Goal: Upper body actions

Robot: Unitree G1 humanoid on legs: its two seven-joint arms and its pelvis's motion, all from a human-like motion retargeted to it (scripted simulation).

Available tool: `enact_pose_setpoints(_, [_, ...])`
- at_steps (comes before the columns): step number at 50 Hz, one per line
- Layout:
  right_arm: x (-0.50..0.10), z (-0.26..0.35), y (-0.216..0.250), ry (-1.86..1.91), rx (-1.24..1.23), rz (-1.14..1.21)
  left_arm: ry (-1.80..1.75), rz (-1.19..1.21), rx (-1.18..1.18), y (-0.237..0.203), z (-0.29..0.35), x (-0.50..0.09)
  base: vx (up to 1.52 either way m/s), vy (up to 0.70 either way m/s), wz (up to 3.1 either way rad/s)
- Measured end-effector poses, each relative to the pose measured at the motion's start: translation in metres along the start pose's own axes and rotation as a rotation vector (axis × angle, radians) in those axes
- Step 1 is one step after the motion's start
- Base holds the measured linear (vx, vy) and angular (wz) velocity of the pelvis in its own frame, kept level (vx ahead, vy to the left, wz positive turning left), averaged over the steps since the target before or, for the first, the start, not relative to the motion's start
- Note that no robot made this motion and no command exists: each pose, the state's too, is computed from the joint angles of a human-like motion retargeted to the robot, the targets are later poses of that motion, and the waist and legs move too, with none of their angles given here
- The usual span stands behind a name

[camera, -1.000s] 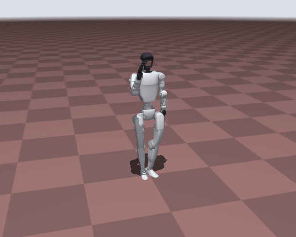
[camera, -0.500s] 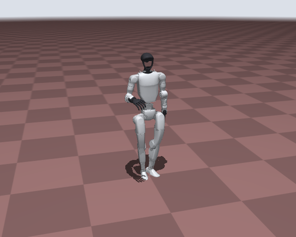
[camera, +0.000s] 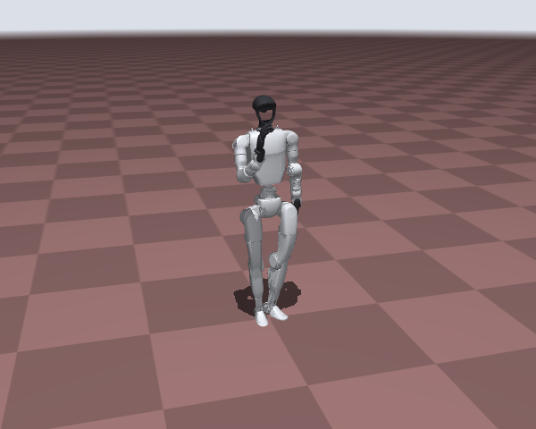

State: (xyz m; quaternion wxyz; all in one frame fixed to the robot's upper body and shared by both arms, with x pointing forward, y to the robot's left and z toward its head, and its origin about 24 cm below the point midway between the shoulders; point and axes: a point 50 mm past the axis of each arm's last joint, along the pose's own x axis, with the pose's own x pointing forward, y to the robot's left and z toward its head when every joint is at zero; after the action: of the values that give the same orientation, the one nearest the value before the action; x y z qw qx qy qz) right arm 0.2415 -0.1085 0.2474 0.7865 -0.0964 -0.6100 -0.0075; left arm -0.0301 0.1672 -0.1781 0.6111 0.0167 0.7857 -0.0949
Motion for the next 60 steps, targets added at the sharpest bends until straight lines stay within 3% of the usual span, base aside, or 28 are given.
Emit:
enact_pose_setpoints(3, [0.027, -0.008, 0.019, -0.007, -0.076, 0.102, 0.005, 0.008, 0.005, 0.001, -0.001, 0.0, -0.03, -0.02, 0.13])
enact_pose_setpoints(8, [0.036, -0.059, 0.05, 0.285, -0.367, 0.569, 0.013, 0.012, -0.004, 0.003, -0.003, -0.001, -0.01, -0.03, 0.27])
enact_pose_setpoints(11, [0.033, -0.067, 0.052, 0.342, -0.447, 0.664, 0.012, 0.015, -0.011, 0.005, -0.003, -0.001, 0.03, -0.01, 0.21])
enact_pose_setpoints(14, [0.033, -0.05, 0.039, 0.233, -0.428, 0.498, 0.007, 0.017, -0.021, 0.007, -0.001, -0.001, 0.07, -0.02, 0.25])
enact_pose_setpoints(22, [0.01, 0.014, -0.038, -0.119, -0.374, -0.313, 0.033, -0.003, -0.066, 0.002, -0.011, 0.0, 0.02, 0.0, 0.01])
enact_pose_setpoints(27, [-0.008, 0.024, -0.069, -0.14, -0.516, -0.496, 0.06, -0.015, -0.071, -0.002, -0.021, 0.002, 0.0, 0.0, -0.45])
enact_pose_setpoints(35, [-0.021, 0.014, -0.117, -0.039, -0.857, -0.627, 0.05, -0.004, -0.041, -0.001, -0.016, 0.002, -0.04, -0.02, -0.41])
enact_pose_setpoints(39, [-0.024, -0.028, -0.142, 0.27, -0.998, -0.562, 0.026, 0.013, 0.017, 0.0, -0.009, 0.001, -0.03, 0.0, -0.33])
enact_pose_setpoints(45, [-0.068, -0.107, -0.155, 1.092, -0.755, -0.252, 0.014, 0.044, 0.091, 0.006, -0.006, 0.0, -0.01, 0.0, -0.11])
enact_pose_setpoints(48, [-0.06, -0.092, -0.141, 0.918, -0.683, -0.26, 0.016, 0.027, 0.048, 0.005, -0.007, 0.001, 0.03, -0.04, 0.16])
enact_pose_setpoints(53, [-0.029, -0.028, -0.108, 0.252, -0.77, -0.361, 0.032, -0.009, -0.042, -0.003, -0.013, 0.002, 0.02, 0.0, 0.4])
enact_pose_setpoints(60, [-0.005, -0.002, -0.053, 0.073, -0.504, -0.188, 0.032, 0.003, -0.013, 0.0, -0.013, 0.002, 0.0, 0.0, 0.03])
